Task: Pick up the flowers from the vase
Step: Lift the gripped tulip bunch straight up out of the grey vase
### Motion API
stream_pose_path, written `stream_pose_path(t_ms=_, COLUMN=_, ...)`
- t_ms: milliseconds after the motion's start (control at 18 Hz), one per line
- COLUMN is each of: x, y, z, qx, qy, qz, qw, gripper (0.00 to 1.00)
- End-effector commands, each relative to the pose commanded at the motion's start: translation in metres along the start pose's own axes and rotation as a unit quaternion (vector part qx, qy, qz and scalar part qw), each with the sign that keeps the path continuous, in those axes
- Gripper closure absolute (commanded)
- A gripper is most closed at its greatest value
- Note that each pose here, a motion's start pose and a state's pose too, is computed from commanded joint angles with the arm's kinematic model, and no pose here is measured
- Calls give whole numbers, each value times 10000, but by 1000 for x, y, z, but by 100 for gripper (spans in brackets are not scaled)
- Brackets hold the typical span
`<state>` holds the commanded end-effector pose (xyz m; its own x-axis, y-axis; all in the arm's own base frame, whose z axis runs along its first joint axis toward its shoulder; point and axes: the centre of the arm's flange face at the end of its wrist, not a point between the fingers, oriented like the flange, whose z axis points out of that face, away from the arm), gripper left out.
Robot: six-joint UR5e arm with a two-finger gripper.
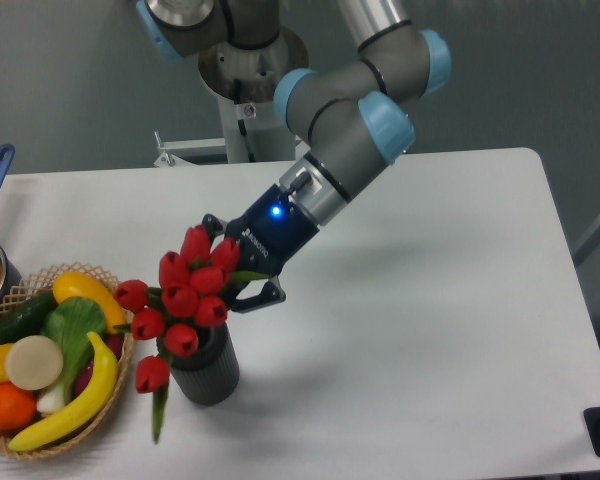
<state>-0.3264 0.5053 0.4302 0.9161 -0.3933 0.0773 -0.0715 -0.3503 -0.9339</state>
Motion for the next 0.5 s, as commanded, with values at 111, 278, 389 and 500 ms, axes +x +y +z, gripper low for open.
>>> stream_pose_path(t_ms=111, x=5, y=-14, z=-6, qx=25, qy=-51, qz=-126, qw=9999, gripper=64)
stream_pose_path(t_ms=278, x=7, y=-30, z=-14, qx=70, qy=-115, qz=-122, qw=9998, gripper=64)
stream_pose_path(t_ms=389, x=4, y=-41, z=-18, qx=101, qy=-162, qz=-112, qw=9998, gripper=64)
stream_pose_path(t_ms=500, x=-1, y=-49, z=-26, qx=127, qy=-244, qz=-61, qw=9996, gripper=64)
